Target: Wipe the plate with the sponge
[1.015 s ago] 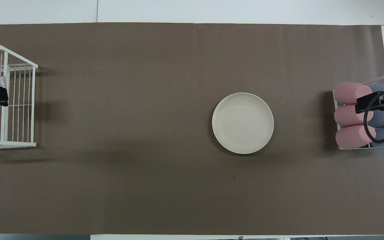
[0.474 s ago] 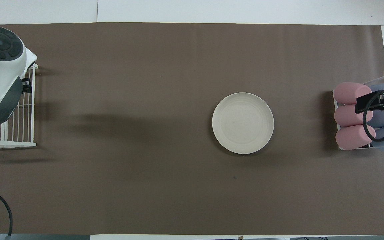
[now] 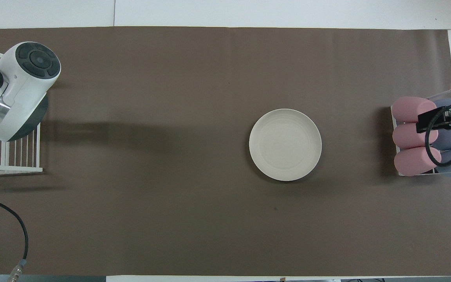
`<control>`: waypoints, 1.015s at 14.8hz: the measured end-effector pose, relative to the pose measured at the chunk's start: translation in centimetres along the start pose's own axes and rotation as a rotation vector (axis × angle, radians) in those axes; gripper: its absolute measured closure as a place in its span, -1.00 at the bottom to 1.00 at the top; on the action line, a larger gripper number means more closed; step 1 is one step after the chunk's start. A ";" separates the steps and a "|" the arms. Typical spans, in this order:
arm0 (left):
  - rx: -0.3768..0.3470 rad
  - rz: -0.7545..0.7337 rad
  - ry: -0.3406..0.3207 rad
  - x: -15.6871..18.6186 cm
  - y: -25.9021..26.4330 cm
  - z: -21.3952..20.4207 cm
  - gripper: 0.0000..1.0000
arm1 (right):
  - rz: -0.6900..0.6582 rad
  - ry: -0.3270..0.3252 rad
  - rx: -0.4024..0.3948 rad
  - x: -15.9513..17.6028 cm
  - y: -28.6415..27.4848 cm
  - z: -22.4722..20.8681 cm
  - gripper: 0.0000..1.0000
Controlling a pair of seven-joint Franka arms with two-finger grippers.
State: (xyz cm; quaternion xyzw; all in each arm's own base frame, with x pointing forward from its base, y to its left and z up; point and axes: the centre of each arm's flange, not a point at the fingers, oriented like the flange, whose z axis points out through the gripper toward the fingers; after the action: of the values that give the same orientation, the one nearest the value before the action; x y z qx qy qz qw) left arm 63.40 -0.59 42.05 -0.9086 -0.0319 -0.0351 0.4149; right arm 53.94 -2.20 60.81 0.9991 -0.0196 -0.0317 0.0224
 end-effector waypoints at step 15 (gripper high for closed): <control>-0.013 -0.062 0.015 0.3 -0.3 0.3 0.94 | 0.116 -0.010 -0.005 -0.4 -2.2 -0.8 -1.00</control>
State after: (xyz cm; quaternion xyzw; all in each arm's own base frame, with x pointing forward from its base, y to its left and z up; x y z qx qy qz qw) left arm 63.66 -0.16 42.10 -0.9095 -0.0567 -0.0551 0.4080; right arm 53.69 0.05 61.49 0.9960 -0.0775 -0.0356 0.0267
